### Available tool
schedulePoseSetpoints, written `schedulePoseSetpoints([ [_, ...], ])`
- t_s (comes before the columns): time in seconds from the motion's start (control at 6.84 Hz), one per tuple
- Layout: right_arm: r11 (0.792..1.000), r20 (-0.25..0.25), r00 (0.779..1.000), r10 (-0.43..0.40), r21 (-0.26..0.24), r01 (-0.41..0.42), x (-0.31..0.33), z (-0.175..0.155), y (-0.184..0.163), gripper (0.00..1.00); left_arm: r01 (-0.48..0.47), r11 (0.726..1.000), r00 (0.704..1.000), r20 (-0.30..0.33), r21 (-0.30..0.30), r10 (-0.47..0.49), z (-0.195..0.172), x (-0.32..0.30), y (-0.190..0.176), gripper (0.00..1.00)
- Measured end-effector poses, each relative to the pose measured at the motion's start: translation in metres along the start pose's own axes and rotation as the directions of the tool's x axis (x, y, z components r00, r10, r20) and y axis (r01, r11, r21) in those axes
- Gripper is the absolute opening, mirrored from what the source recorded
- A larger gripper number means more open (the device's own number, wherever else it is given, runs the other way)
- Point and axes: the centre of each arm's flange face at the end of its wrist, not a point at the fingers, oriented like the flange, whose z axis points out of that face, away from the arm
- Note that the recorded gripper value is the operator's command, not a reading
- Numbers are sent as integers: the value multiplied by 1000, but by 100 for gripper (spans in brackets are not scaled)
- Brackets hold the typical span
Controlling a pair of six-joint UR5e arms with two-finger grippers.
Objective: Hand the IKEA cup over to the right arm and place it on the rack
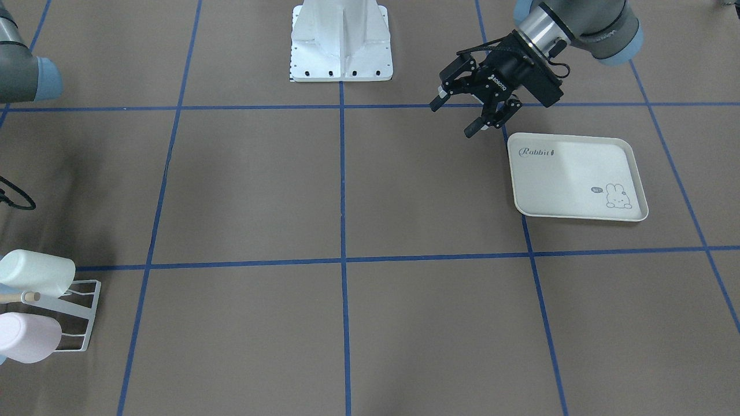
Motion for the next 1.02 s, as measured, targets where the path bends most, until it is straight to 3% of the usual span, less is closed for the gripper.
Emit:
schedulePoseSetpoints([
  [0.15, 1000, 1, 1000, -1, -8, 1, 2, 1, -2, 15, 0, 1000, 1000, 0, 0, 0, 0, 0, 0, 100],
  [0.29, 1000, -1, 1000, 2, -12, -2, 5, 2, -3, 47, 1, 1000, 1000, 0, 0, -1, 0, 0, 0, 100],
  [0.44, 1000, -3, 1000, 6, -15, -6, 7, 2, -3, 63, 1, 1000, 1000, 0, 0, -1, 0, 0, 0, 100],
  [0.73, 1000, -9, 1000, 12, -19, -13, 12, 2, -2, 69, 2, 1000, 1000, 0, -3, -2, 1, -1, 1, 100],
  [0.88, 1000, -10, 1000, 14, -19, -14, 13, 2, -2, 98, 2, 1000, 1000, 0, -4, -2, 1, -1, 1, 100],
  [1.02, 1000, -12, 1000, 15, -20, -15, 13, 2, -2, 99, 2, 1000, 1000, 1, -5, -2, 2, -1, 1, 100],
])
